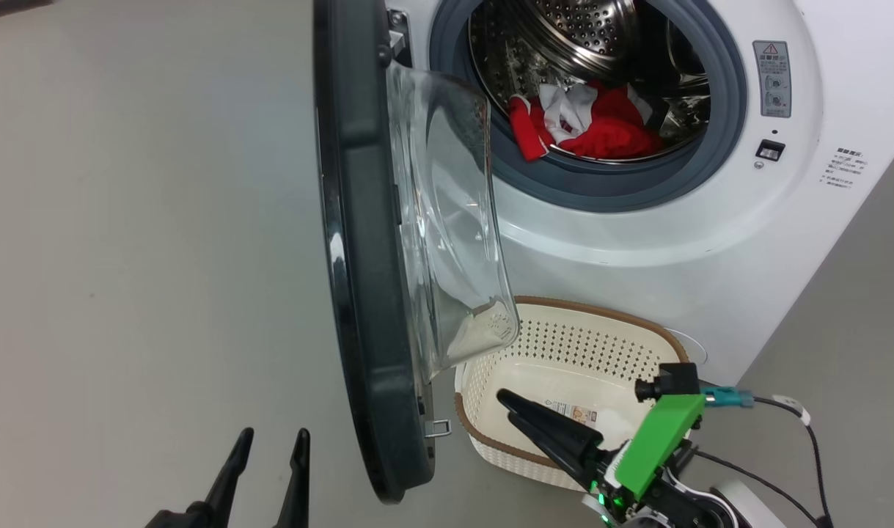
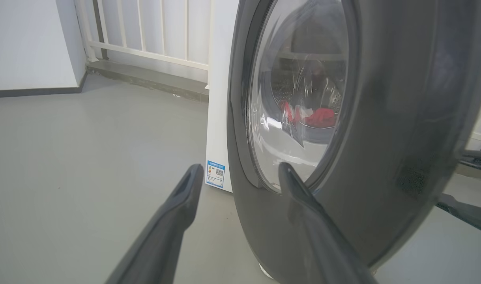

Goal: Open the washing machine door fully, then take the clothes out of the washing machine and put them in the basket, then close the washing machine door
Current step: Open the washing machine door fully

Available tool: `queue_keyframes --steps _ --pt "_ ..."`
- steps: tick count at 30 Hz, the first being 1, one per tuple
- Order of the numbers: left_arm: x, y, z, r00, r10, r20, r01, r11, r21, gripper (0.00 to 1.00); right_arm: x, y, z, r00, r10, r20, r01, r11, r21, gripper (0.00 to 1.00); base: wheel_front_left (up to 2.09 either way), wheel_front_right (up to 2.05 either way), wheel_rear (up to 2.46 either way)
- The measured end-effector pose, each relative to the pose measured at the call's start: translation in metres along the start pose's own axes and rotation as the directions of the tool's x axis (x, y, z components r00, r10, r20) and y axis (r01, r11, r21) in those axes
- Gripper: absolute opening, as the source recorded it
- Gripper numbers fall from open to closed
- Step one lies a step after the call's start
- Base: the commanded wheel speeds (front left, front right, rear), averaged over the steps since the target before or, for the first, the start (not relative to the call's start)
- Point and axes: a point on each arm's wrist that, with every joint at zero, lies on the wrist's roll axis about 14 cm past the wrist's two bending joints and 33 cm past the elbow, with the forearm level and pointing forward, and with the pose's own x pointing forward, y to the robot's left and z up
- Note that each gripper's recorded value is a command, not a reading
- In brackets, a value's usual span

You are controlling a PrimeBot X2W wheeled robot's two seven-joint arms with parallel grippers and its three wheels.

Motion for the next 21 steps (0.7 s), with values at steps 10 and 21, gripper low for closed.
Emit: queue_keyframes --steps 10,21 --pt "0.003 -0.001 -0.002 1.000 -0.004 -0.009 0.004 1.000 0.003 1.00 -0.029 -0.045 0.024 0.981 -0.138 0.137 0.140 0.990 -0.011 1.00 0.00 0.00 0.00" --pt "0.006 -0.002 -0.004 1.000 -0.007 -0.013 0.007 1.000 0.001 1.00 -0.057 -0.081 0.039 0.933 -0.260 0.248 0.306 0.937 -0.167 1.00 0.00 0.00 0.00"
